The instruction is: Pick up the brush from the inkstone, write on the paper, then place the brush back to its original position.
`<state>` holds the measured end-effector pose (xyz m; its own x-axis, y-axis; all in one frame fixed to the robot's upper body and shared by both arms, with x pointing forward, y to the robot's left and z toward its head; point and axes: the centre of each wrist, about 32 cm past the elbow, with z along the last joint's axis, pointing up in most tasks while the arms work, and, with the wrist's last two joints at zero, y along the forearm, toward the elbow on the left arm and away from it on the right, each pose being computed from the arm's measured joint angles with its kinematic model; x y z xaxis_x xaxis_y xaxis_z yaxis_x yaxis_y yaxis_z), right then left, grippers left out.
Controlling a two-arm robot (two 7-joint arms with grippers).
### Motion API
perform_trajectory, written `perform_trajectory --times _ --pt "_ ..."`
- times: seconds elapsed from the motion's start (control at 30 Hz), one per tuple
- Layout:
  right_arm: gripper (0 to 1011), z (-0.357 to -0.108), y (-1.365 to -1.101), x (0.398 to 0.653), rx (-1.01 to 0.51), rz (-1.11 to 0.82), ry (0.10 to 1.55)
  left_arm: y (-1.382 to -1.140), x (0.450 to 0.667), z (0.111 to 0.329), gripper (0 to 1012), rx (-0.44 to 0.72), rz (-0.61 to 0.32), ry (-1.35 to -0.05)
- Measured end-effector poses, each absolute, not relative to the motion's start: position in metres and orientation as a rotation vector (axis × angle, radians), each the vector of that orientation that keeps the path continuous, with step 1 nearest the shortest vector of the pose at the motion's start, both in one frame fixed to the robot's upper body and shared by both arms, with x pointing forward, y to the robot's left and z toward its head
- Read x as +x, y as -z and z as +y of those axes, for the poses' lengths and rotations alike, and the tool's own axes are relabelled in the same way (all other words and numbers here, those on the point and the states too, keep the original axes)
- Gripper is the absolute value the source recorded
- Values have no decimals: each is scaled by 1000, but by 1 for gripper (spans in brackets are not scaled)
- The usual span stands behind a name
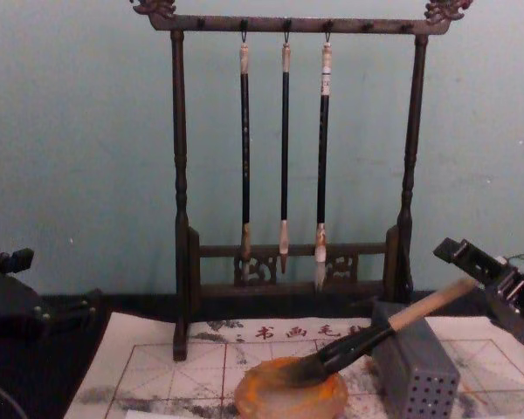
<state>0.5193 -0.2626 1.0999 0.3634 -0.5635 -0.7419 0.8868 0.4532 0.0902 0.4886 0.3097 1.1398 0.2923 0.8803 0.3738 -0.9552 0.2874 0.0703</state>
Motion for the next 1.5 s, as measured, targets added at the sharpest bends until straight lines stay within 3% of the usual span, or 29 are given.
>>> perform_trajectory --times 0.53,0.87,1.17,1.5 --pt "1000 -283 -1109 500 373 529 1065 -1140 489 310 1001 305 -285 -1248" --pt "1000 -305 -1116 479 127 296 1156 -1140 489 310 1001 304 -285 -1248" --pt "1000 -295 -1101 477 -16 93 1291 -1140 489 310 1001 304 -285 -1248" --pt "1000 -289 -1090 481 -28 79 1348 -1140 489 310 1001 304 -285 -1248"
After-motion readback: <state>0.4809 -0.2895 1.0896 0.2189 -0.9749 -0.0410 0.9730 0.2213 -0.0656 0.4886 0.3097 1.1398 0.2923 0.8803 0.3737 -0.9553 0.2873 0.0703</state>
